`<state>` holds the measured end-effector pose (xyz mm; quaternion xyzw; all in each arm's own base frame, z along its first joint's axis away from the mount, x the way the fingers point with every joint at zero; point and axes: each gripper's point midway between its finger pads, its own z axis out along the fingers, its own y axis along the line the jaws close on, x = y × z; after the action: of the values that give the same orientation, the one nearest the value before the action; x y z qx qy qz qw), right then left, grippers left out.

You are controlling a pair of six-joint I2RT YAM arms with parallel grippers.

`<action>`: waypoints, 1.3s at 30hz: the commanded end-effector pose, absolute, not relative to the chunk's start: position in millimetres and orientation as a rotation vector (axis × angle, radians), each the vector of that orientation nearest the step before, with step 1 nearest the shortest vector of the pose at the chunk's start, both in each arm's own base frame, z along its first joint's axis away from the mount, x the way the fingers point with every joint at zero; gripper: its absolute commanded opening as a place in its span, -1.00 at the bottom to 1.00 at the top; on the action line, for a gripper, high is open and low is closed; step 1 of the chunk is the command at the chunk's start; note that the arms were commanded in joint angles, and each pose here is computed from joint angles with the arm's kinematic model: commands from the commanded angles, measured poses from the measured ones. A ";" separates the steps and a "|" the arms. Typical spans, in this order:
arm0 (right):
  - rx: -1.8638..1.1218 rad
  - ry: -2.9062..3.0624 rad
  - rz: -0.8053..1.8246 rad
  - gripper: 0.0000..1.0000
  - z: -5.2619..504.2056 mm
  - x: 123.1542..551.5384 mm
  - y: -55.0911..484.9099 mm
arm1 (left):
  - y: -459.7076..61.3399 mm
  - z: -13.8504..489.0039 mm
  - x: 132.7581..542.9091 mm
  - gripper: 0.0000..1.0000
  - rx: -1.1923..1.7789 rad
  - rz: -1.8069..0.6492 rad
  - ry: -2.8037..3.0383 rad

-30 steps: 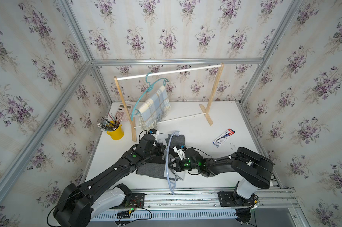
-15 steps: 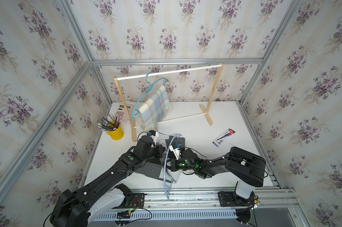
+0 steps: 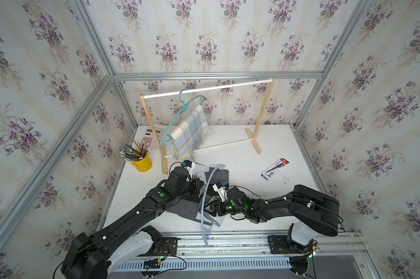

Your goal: Hang the scarf on the hanger

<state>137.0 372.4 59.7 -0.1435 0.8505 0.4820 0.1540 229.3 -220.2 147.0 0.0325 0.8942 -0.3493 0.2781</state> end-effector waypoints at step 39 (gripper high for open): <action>-0.073 2.203 0.595 0.43 128.5 193.8 168.9 | -279.3 147.9 301.3 -1.00 -0.471 0.056 2.547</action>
<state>202.8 182.6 141.0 0.0083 0.8650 0.2946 0.4060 311.7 -308.8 155.5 -0.1707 0.9376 -0.0757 0.2934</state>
